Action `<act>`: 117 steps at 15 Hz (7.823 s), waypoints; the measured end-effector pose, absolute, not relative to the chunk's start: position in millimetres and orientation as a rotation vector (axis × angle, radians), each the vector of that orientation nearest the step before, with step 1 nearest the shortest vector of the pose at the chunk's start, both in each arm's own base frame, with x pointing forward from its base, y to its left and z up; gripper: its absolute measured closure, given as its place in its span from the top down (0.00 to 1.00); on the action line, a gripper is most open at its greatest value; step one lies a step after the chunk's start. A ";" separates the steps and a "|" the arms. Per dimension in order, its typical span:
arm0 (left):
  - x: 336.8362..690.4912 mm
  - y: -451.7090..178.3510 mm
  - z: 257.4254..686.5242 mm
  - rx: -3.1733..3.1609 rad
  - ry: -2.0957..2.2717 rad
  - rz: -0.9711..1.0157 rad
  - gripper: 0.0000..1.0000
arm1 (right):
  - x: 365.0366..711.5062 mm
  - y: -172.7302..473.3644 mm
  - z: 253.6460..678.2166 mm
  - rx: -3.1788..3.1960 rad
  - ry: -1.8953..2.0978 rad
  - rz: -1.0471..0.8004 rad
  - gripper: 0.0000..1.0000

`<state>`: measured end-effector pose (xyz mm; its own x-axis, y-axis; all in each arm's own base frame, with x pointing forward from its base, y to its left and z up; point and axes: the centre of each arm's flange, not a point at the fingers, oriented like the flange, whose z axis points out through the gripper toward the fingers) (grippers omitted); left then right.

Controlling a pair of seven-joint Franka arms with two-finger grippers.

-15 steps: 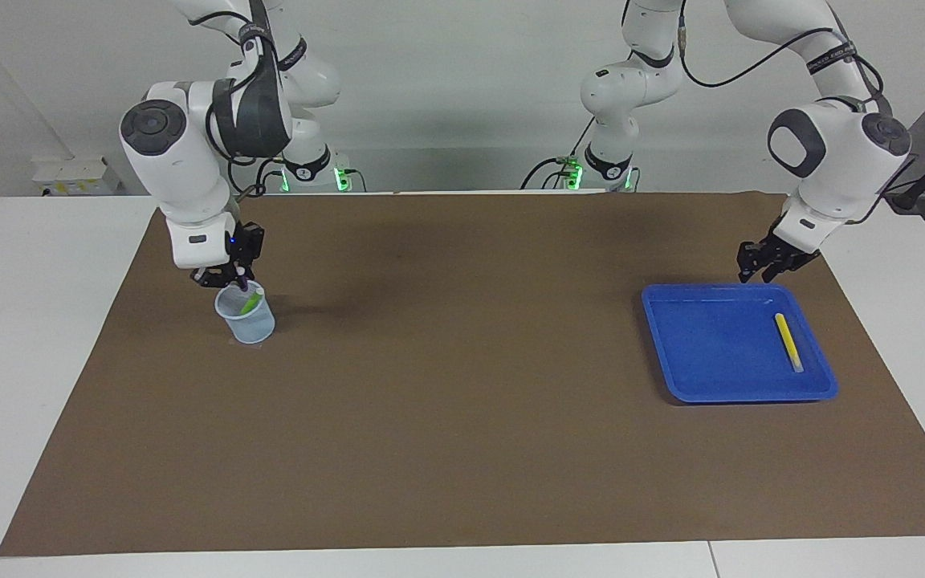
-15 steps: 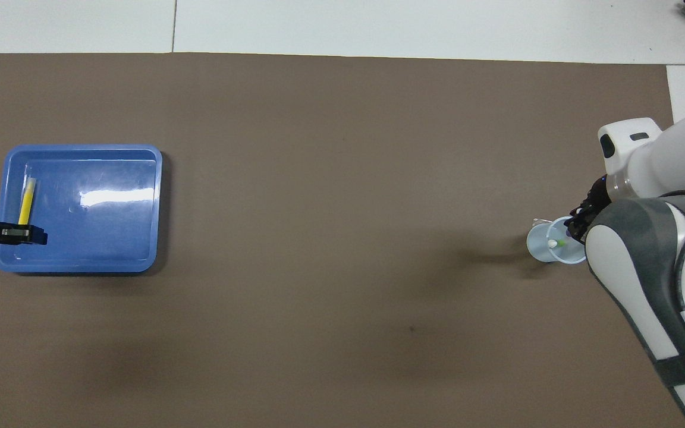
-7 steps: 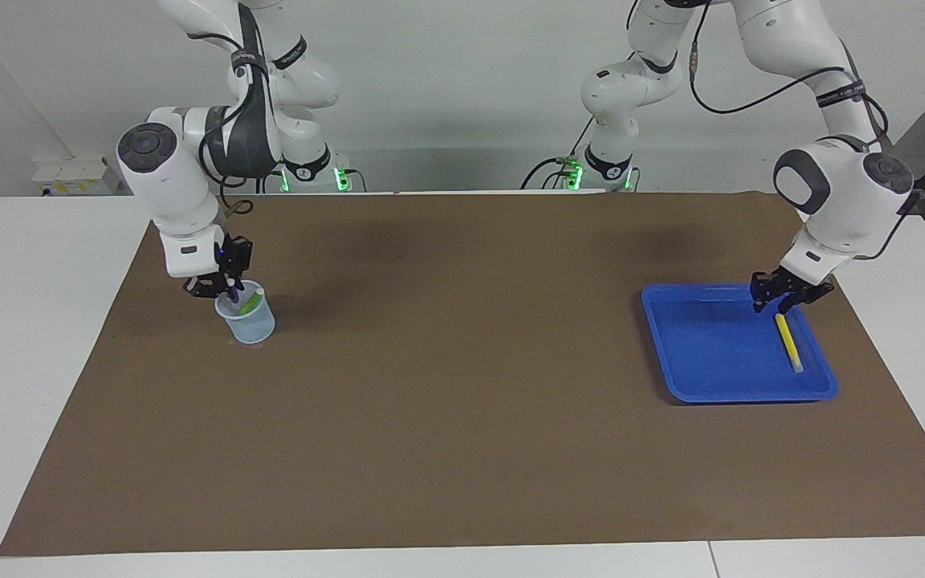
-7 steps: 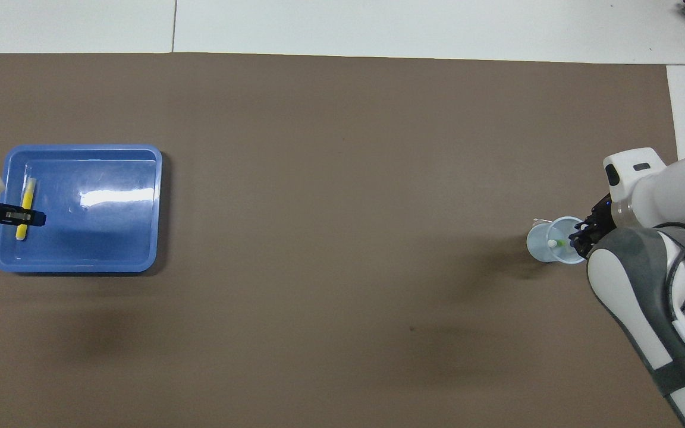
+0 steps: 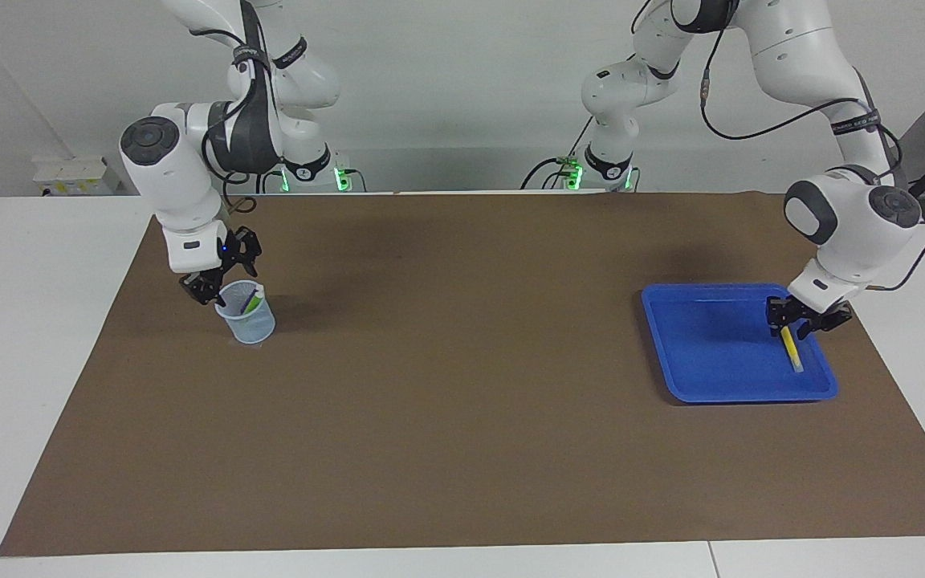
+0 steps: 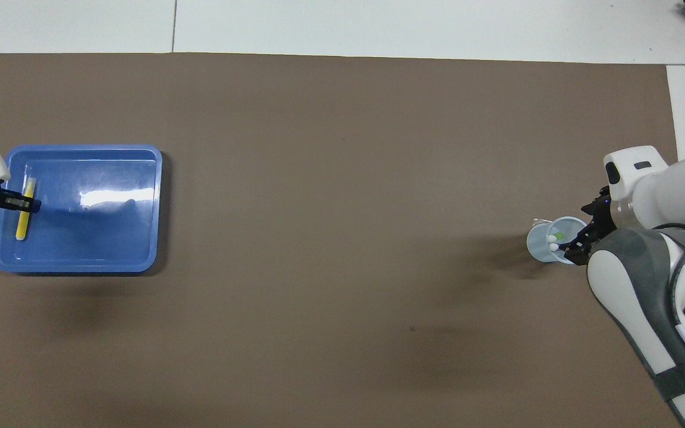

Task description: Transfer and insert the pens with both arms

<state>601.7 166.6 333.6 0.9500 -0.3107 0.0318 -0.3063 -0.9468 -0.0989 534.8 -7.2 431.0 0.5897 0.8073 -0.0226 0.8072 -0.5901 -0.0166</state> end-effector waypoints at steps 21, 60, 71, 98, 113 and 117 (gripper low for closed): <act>608.9 189.6 299.8 -3.092 0.274 -0.114 0.52 | 518.4 134.1 447.4 -2.789 -0.167 0.095 1.00; 597.5 12.1 479.9 -2.958 -1.862 0.436 0.17 | 466.5 351.3 488.8 -2.395 0.376 -0.169 0.79; 540.6 -73.9 502.5 -2.703 -2.169 0.689 0.17 | 444.1 415.7 518.5 -2.176 0.525 -0.162 0.88; 484.2 -149.9 522.9 -2.624 -2.164 0.741 0.17 | 468.4 454.4 498.3 -2.177 0.447 -0.112 0.50; 482.7 -148.8 526.1 -2.627 -2.169 0.740 0.17 | 462.1 454.1 493.4 -2.195 0.440 -0.095 0.18; 482.7 -148.8 526.1 -2.627 -2.169 0.740 0.17 | 462.1 454.1 493.3 -2.195 0.440 -0.095 0.18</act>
<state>482.7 -148.8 526.1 0.1608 0.8385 -0.5207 0.9819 -0.1896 -0.0020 462.1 454.1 493.3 0.9347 -0.3447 -0.0865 -0.2782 -0.5583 -0.7816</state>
